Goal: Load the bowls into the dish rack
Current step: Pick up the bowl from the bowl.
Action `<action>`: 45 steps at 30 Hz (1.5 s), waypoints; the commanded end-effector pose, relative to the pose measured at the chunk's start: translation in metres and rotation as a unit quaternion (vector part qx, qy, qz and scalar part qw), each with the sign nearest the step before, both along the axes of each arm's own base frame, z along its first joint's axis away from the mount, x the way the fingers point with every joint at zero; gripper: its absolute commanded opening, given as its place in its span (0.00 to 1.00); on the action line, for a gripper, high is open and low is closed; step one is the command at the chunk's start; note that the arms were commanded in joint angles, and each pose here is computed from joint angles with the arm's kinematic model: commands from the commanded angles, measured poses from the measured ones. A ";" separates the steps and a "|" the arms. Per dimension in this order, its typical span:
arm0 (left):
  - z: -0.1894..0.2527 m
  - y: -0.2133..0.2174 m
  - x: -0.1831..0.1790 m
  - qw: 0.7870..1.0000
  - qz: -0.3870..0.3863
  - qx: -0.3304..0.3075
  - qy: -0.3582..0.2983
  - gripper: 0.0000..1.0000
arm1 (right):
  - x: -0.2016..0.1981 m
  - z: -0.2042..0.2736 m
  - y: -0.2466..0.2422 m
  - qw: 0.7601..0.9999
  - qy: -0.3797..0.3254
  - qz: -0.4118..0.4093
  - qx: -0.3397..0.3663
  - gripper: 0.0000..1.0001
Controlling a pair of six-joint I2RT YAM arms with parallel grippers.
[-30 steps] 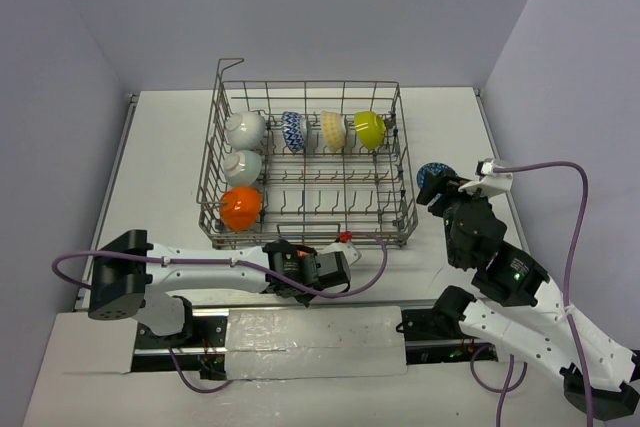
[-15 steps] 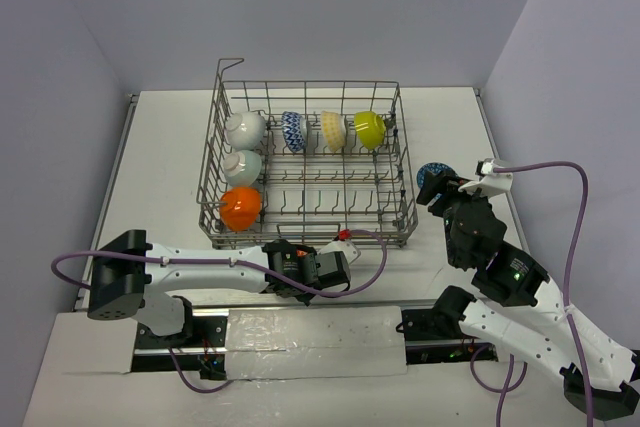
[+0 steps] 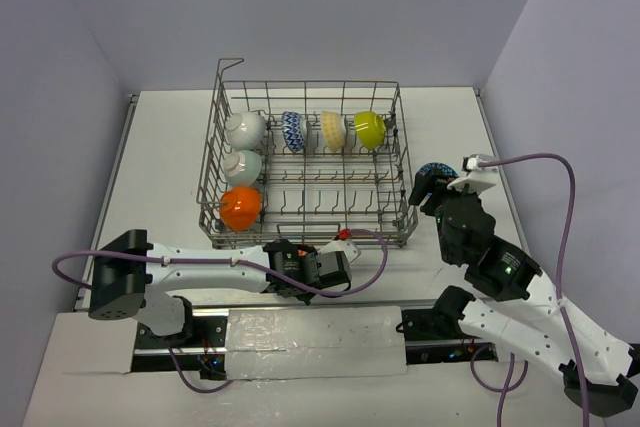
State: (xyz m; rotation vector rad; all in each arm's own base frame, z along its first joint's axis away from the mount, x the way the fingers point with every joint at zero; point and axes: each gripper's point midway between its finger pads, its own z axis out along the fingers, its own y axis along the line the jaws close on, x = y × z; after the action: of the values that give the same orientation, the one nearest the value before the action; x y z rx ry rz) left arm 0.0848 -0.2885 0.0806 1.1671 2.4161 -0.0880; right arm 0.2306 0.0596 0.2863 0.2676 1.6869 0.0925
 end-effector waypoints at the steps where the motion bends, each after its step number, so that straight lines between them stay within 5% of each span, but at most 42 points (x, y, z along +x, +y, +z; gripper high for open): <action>1: 0.023 -0.016 0.008 0.999 0.000 -0.034 -0.027 0.00 | 0.003 0.002 0.004 1.000 0.001 0.005 -0.002 0.70; 28: 0.001 -0.013 0.001 1.000 -0.003 -0.007 -0.004 0.22 | 0.002 0.003 0.001 1.000 -0.002 0.000 0.001 0.70; 45: 0.012 -0.011 0.003 1.000 0.003 -0.014 -0.012 0.17 | 0.003 0.002 0.002 1.000 0.002 0.000 -0.003 0.70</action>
State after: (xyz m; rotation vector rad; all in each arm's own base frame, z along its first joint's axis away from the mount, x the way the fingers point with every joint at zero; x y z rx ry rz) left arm 0.0845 -0.2890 0.0737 1.1791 2.4259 -0.0613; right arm 0.2323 0.0654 0.2827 0.2434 1.7050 0.0993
